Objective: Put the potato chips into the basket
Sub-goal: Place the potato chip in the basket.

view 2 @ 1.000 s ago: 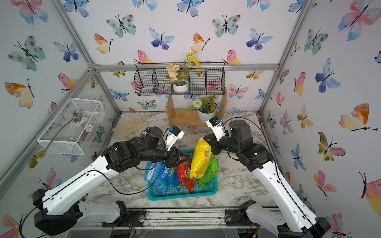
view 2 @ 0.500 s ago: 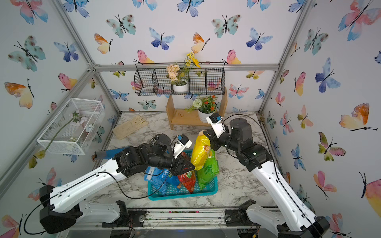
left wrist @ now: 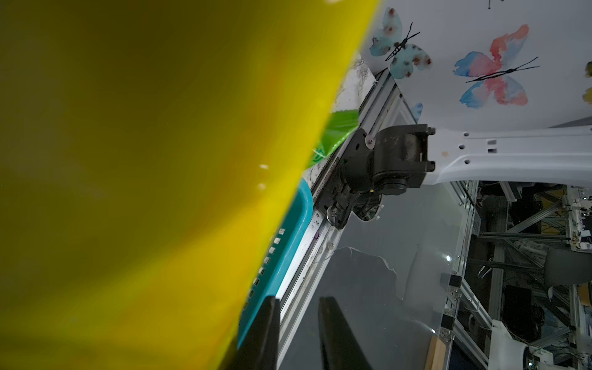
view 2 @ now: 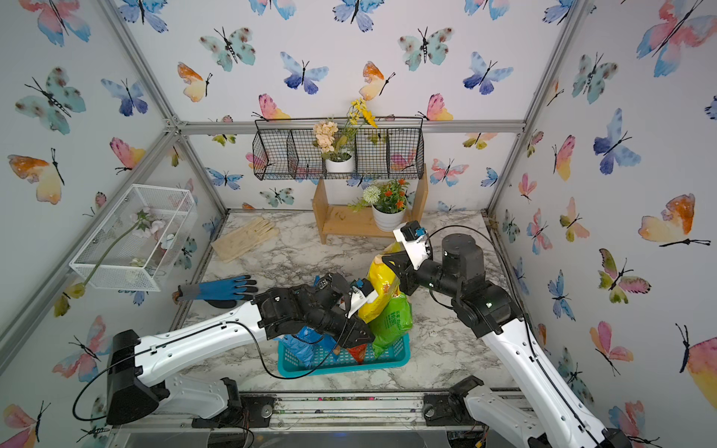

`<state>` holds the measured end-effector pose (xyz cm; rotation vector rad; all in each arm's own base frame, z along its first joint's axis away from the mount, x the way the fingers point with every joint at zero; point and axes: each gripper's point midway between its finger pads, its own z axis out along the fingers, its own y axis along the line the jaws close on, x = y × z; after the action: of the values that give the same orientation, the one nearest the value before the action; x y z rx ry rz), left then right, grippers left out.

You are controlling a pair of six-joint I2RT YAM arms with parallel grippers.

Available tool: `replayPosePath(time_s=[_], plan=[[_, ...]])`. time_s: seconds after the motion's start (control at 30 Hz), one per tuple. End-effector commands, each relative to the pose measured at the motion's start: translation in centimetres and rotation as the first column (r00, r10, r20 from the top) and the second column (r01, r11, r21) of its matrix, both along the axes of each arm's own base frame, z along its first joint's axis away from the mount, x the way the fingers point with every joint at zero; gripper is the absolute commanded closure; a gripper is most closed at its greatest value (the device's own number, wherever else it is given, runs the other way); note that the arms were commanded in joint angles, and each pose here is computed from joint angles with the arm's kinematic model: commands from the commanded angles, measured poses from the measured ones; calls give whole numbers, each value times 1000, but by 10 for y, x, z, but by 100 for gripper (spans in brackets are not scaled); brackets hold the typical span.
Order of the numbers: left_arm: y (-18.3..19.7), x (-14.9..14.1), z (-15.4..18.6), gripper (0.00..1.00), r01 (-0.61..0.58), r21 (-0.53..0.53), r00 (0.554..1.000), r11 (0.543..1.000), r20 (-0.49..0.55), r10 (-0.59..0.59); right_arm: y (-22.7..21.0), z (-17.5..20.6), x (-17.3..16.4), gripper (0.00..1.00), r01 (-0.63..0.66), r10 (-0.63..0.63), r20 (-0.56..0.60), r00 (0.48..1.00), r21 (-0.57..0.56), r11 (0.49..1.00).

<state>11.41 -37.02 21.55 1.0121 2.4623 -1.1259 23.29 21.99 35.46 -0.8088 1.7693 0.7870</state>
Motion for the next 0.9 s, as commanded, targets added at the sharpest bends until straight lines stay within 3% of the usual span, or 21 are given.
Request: replayPosePath(time_s=[0.0,0.2,0.37,0.53,0.67,0.87], plan=[[-11,10,-2,73,-25,-39,1000,999,7,25,1,-5,-22,97,-63,66,-49,997,45,997],[-24,-3,-7,75,42,-51,998,998,-51,-44,-5,-38,-39,97,-80,81,-133,988,15,997],[-24,-33,22,71,153,-109,983,982,-86,-162,-12,-66,-43,97,-63,57,-167,984,-28,998],[4,-57,54,68,200,-122,973,972,-92,-211,-12,-79,-41,98,-53,46,-185,982,-33,998],[35,-52,77,63,114,-123,993,986,-11,-116,-4,-89,-42,97,-94,85,-234,968,-25,995],[82,-16,97,61,-82,-177,992,981,85,98,6,-106,-44,98,-125,101,-314,944,-56,991]])
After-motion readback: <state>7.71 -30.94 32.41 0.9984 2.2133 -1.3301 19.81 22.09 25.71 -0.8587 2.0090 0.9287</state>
